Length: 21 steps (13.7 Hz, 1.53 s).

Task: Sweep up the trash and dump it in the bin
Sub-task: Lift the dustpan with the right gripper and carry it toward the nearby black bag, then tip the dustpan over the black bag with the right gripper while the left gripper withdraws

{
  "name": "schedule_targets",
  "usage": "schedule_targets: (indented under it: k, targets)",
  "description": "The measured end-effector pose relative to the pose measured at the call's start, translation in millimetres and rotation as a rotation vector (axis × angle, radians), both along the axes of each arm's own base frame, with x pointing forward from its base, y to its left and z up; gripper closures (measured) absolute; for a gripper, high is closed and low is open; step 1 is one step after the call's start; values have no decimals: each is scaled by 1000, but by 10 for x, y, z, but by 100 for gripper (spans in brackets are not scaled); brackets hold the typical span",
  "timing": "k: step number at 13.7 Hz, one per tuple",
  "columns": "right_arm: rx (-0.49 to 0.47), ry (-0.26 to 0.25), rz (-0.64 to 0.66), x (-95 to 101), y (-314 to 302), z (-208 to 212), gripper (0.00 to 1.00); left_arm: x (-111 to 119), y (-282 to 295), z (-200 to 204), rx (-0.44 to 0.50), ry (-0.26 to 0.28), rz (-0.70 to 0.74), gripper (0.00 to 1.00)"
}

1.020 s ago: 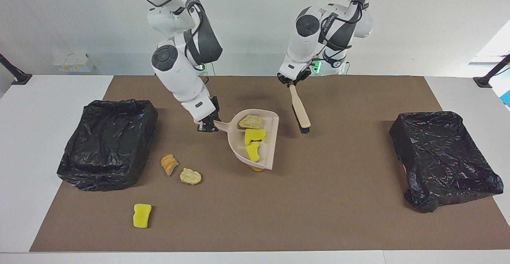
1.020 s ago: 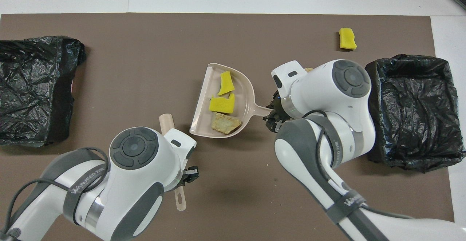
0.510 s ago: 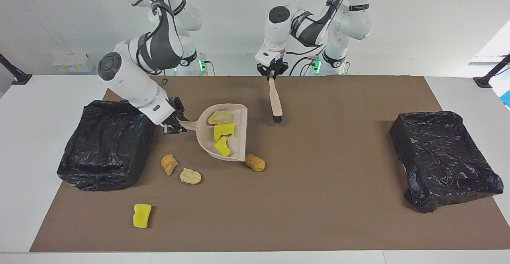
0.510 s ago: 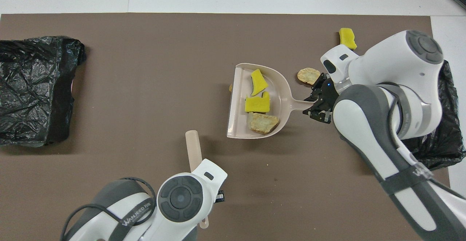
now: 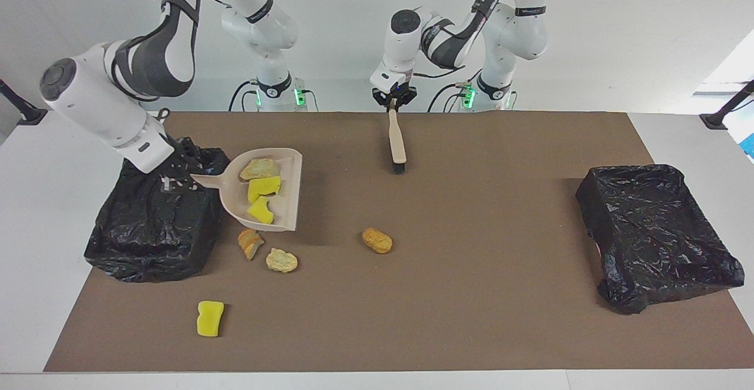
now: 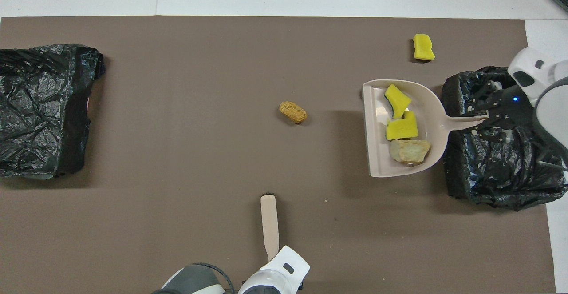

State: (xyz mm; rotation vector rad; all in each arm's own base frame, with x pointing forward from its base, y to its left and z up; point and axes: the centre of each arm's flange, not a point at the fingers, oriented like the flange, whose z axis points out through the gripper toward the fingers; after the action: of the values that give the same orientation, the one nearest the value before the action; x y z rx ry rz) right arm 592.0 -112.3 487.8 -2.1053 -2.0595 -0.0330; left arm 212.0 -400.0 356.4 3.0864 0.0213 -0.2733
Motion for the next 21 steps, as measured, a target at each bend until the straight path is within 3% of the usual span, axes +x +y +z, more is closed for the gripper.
schedule_targets:
  k: [5, 8, 10, 11, 14, 17, 21]
  targets:
    - [-122, 16, -24, -324, -1093, 355, 67, 8, 7, -11, -17, 30, 18, 71]
    - [-236, 0, -61, -496, -1663, 408, 67, 39, 21, -17, -19, 32, 23, 43]
    - [-354, 2, -56, -467, -1720, 459, 67, 138, 54, -19, -27, 31, 14, 20]
    - [-410, 12, -61, -436, -1679, 476, 67, 237, 70, -7, -37, 27, 0, 4]
    - [-575, 31, -55, -282, -1400, 528, 67, 718, 174, 88, -54, -11, -55, 0]
    - [-725, 30, -41, -155, -1145, 585, 67, 1339, 393, 261, 2, -114, -106, 0]
    - [-903, 18, -2, -54, -860, 715, 67, 2233, 869, 700, -34, -206, -108, 0]
